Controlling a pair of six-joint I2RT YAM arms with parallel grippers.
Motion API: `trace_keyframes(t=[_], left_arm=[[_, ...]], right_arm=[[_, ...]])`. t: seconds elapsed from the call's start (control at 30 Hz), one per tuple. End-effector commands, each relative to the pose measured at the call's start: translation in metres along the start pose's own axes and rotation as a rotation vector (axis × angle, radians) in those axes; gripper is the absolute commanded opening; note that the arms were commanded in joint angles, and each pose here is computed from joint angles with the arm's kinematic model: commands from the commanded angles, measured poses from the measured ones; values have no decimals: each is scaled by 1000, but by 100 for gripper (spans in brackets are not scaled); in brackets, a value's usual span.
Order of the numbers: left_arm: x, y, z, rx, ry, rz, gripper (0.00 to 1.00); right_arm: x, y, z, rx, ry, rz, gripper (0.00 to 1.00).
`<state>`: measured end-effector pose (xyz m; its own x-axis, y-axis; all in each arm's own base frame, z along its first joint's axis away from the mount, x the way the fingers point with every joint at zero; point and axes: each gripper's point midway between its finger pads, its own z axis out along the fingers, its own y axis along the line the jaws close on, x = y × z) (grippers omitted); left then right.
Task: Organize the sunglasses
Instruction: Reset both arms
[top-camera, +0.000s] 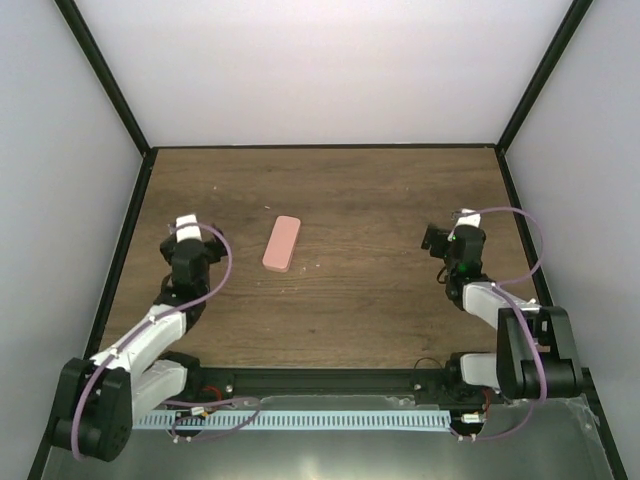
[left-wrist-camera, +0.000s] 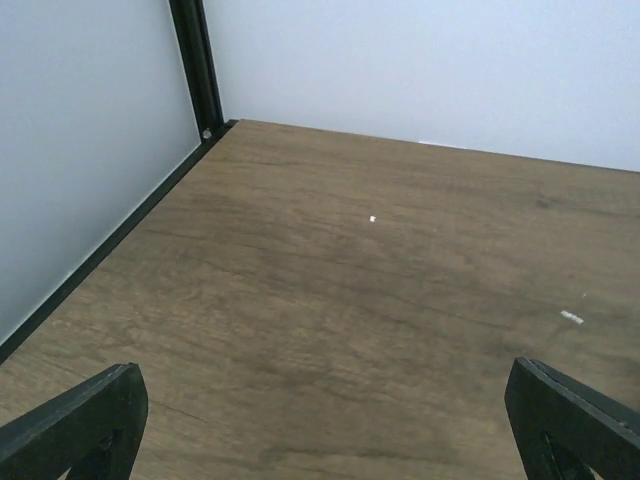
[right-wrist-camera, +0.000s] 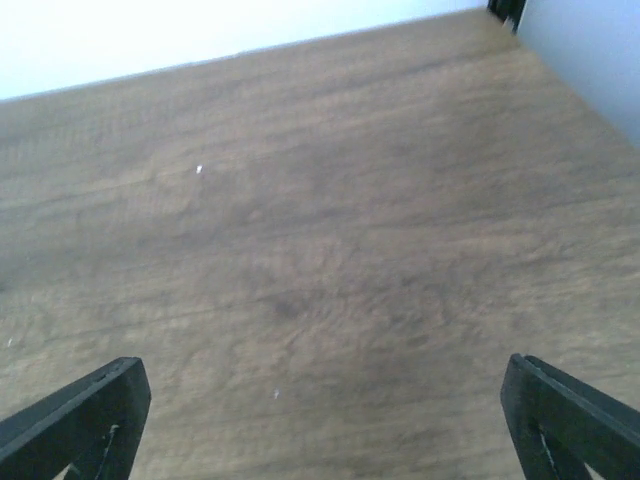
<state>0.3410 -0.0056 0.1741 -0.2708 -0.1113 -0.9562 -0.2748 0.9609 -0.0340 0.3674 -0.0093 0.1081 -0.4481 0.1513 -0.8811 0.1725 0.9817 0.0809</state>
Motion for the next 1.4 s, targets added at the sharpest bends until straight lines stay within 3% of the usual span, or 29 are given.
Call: trace_keyframes(t=[0.0,0.3,0.43,0.57,0.67,0.93,1.37], left_arm=[[-18,7,-8,64,-197,7,100],[3,22,17,121,-217,23,100],[1,12,37,182,-218,61,100],[24,-12,59,306,-161,120,100],[24,7,61,240,-163,55,100],[25,5,64,224,-151,67,100],[26,5,64,224,-151,67,100]], right_arm=[[-61,-12,-3,-8,-311,68,100],[-46,-15,9,38,-350,63,100],[-46,-3,-4,-22,-401,14,100],[-38,25,-19,-172,-454,-97,100],[-33,36,-27,-208,-476,-152,100],[-33,38,-8,-252,-407,-143,100],[-32,38,-8,-261,-404,-147,100]])
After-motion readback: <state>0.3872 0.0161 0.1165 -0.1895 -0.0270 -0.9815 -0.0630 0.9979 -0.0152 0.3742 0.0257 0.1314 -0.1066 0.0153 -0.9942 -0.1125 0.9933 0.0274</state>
